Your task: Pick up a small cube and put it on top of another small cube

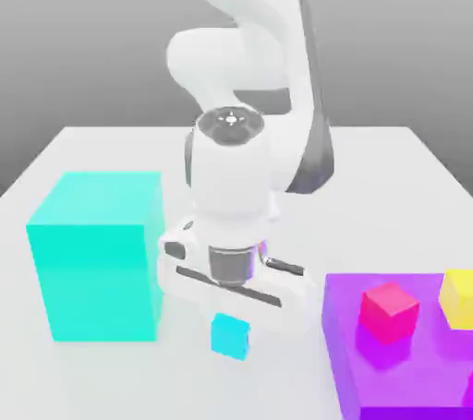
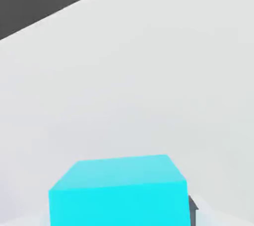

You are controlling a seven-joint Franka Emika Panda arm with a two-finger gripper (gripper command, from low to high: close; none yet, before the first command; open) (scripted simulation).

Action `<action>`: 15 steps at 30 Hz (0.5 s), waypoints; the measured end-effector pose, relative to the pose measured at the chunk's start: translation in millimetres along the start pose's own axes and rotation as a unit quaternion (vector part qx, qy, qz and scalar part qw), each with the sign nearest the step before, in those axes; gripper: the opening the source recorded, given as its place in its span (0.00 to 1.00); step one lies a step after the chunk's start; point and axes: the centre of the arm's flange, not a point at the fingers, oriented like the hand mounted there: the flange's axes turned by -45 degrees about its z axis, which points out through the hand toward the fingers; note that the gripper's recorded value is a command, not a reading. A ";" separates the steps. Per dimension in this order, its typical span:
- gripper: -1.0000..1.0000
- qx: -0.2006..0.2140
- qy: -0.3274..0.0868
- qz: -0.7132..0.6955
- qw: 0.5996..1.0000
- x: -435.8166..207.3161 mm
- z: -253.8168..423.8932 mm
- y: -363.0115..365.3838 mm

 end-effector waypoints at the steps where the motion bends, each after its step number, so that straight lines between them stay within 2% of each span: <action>1: 0.00 0.002 -0.001 -0.026 1.000 2.4 -8.2 -19.8; 7: 0.00 0.013 -0.006 -0.208 0.978 -14.2 -68.0 -147.9; 10: 0.00 0.011 -0.006 -0.320 0.947 -50.3 -95.7 -195.8; 15: 0.00 0.001 -0.003 -0.480 0.877 -117.0 -124.1 -235.0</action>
